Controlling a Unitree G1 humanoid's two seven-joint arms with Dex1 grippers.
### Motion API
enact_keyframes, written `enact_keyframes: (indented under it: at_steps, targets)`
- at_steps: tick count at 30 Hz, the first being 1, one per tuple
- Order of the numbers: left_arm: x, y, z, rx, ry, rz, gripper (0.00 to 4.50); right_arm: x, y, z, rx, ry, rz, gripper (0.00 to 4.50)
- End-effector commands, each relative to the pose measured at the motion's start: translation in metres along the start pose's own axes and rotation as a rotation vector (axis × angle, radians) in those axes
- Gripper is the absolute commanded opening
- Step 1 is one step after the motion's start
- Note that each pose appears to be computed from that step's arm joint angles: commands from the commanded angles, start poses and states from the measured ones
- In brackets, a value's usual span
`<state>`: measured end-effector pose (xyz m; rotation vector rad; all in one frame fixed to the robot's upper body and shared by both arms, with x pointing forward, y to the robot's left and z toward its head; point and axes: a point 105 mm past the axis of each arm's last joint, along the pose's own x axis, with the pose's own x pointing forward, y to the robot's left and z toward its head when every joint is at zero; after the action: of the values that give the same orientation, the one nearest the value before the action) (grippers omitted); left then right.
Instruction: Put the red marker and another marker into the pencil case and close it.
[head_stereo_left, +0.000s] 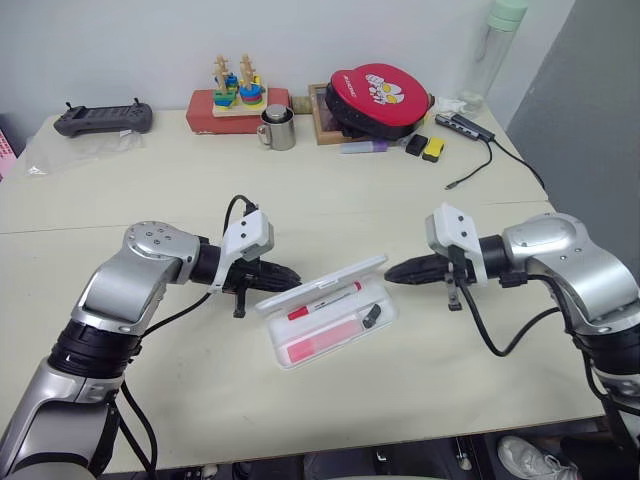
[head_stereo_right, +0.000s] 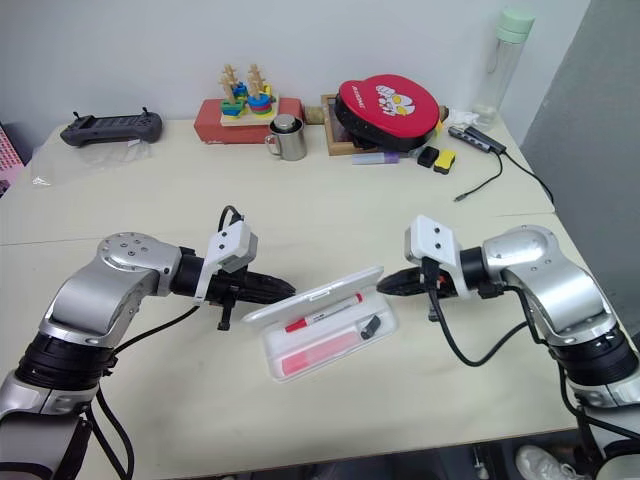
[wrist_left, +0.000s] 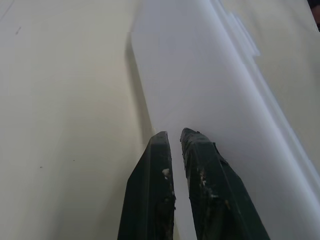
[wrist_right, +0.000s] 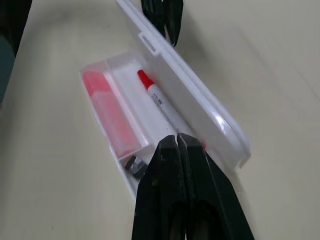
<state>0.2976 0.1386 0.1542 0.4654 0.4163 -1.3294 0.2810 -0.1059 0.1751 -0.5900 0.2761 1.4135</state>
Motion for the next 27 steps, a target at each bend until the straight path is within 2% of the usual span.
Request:
enact_keyframes:
  at_steps: [1, 9, 17, 27]
  targets:
    - [0.010, -0.009, 0.006, 0.035, -0.012, -0.036, 0.49, -0.004, 0.007, -0.003, -0.064, 0.051, 0.025, 0.00]
    - [0.028, -0.015, 0.006, 0.037, -0.012, -0.084, 0.49, -0.004, 0.004, -0.005, -0.065, 0.062, 0.010, 0.00]
    - [0.046, -0.027, -0.008, 0.031, 0.034, -0.157, 0.49, -0.003, 0.003, -0.005, -0.066, 0.067, 0.004, 0.00]
    - [0.054, -0.024, -0.037, 0.124, 0.189, -0.129, 0.49, 0.001, 0.001, -0.003, -0.069, 0.062, -0.005, 0.00]
